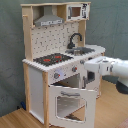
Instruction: Play with the kitchen
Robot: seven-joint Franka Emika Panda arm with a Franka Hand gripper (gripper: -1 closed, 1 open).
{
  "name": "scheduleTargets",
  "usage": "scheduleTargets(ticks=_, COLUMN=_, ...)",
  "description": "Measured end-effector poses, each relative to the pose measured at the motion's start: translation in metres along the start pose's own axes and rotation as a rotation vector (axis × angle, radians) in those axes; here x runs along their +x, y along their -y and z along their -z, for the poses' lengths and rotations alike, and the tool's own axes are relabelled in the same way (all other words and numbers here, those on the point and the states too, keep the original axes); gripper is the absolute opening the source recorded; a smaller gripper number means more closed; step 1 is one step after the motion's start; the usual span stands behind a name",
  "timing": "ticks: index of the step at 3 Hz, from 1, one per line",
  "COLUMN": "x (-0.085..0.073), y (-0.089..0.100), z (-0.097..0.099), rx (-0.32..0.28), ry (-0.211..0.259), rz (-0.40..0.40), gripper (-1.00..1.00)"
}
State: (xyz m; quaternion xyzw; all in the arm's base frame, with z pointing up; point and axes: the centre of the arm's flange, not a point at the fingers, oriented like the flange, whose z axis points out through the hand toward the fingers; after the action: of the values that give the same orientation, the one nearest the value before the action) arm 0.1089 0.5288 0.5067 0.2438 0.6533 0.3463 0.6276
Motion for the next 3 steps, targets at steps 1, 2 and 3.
scheduleTargets(ticks=1, x=-0.034, y=-0.018, z=-0.001, rx=-0.01, ry=0.019, rz=0.026, gripper=1.0)
scheduleTargets(ticks=2, x=-0.069, y=-0.033, z=-0.006, rx=-0.013, ry=0.033, rz=0.044, gripper=1.0)
scheduleTargets(ticks=3, x=-0.1, y=-0.043, z=-0.017, rx=-0.012, ry=0.035, rz=0.059, gripper=1.0)
